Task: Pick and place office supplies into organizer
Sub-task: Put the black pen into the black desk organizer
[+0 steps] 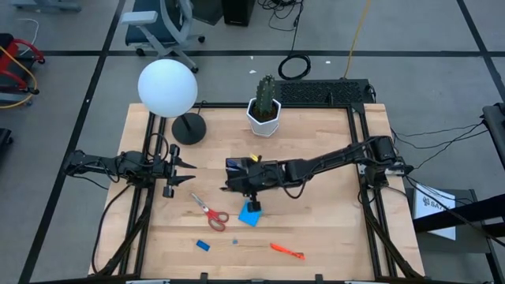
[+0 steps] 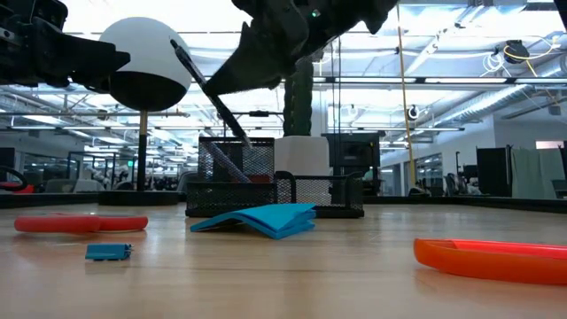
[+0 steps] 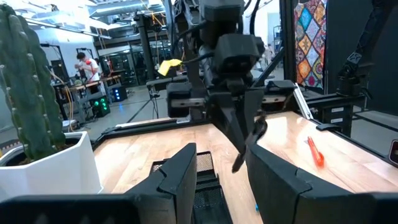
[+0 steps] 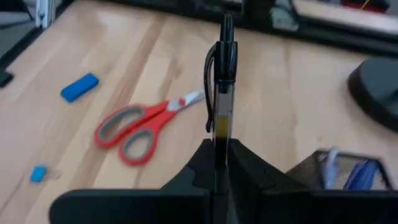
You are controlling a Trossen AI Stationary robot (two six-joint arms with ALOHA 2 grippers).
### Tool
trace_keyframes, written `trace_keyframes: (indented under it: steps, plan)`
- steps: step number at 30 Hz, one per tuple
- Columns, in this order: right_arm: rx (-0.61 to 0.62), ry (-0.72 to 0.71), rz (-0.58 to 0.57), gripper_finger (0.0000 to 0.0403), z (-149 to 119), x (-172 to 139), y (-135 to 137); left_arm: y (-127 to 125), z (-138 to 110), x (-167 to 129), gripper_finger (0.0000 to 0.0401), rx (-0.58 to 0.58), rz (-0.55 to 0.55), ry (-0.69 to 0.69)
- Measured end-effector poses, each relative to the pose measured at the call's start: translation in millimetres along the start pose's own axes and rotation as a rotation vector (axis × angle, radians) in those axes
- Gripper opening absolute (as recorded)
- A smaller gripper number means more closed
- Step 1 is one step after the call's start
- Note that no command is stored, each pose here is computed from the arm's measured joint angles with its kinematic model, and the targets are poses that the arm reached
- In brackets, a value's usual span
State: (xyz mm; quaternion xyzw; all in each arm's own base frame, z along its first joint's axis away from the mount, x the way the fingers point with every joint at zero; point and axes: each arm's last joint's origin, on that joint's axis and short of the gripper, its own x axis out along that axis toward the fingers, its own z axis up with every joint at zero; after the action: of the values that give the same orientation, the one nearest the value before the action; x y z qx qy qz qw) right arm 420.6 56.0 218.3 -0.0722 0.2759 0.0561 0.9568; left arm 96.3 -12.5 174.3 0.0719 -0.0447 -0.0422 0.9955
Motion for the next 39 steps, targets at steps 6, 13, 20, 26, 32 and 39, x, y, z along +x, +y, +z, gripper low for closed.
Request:
trace_keyframes:
  steps: [6, 13, 20, 26, 32, 39]
  plan:
    - [-0.016, -0.119, 0.020, 0.0016, 1.8, 0.2, -6.3, 0.0, 0.1, 0.0, 0.0145, 0.000, 0.000, -0.001]
    - [-0.012, -0.322, -0.033, 0.0016, -17.0, -21.2, -16.8, 0.0, 0.0, 0.0, 0.0145, 0.000, 0.000, 0.001]
    - [0.021, -0.573, -0.155, 0.0016, -46.6, -52.6, -27.6, 0.0, 0.1, 0.0, 0.0145, 0.000, 0.000, 0.000]
    - [0.097, -0.651, -0.222, 0.0016, -73.4, -63.7, -42.5, 0.0, 0.1, 0.0, 0.0145, 0.000, 0.000, 0.000]
    - [0.108, -0.641, -0.241, 0.0016, -78.8, -60.6, -50.3, 0.0, 0.1, 0.0, 0.0145, 0.000, 0.000, 0.000]
    - [0.150, -0.623, -0.246, 0.0016, -90.0, -50.1, -56.2, 0.0, 0.1, 0.0, 0.0145, 0.000, 0.000, 0.000]
